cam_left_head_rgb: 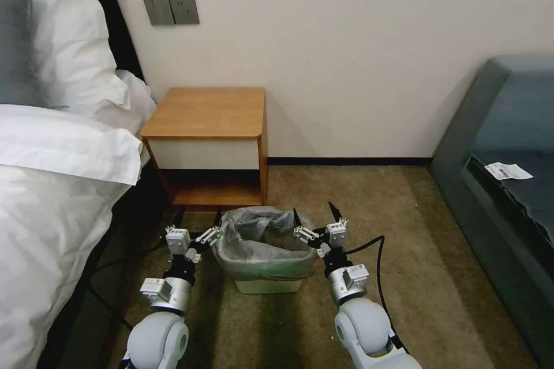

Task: Pick up the garbage bag from the table and place it over the trash can.

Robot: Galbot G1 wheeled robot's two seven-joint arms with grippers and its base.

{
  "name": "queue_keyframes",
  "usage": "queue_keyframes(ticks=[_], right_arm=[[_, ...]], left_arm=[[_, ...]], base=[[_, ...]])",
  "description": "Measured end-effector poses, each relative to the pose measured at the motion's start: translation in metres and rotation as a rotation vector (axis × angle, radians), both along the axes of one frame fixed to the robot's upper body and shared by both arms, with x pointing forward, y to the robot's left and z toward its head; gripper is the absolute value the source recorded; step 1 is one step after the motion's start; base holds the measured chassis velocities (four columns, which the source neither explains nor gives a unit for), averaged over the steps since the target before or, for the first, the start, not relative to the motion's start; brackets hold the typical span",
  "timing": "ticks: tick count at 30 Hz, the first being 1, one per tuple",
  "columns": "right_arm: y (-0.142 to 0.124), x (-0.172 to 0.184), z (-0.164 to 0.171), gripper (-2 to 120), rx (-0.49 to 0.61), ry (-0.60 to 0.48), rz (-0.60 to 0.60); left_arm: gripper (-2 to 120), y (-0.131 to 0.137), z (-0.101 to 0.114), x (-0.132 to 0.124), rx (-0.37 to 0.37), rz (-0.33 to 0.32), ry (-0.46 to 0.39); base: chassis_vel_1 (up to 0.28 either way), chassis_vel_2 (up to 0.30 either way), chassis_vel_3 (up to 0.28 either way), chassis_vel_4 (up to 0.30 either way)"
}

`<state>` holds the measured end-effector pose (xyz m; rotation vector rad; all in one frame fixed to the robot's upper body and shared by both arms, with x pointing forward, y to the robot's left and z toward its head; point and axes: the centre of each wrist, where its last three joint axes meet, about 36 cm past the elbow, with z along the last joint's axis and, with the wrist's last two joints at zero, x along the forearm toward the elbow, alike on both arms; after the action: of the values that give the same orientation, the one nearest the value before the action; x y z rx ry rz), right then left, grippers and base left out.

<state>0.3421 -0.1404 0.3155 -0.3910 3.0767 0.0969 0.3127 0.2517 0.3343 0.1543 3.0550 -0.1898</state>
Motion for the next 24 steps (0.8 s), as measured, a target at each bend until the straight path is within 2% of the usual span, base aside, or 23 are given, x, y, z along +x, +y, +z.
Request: queue_keyframes(ticks=[24], right_arm=[[-0.0002, 0.0005, 0.0011, 100, 0.002, 0.000, 0.001]], left_arm=[[97, -0.0001, 0.0000, -0.0002, -0.002, 0.002, 0.007]], base=[[0.000, 0.000, 0.000, 0.000]])
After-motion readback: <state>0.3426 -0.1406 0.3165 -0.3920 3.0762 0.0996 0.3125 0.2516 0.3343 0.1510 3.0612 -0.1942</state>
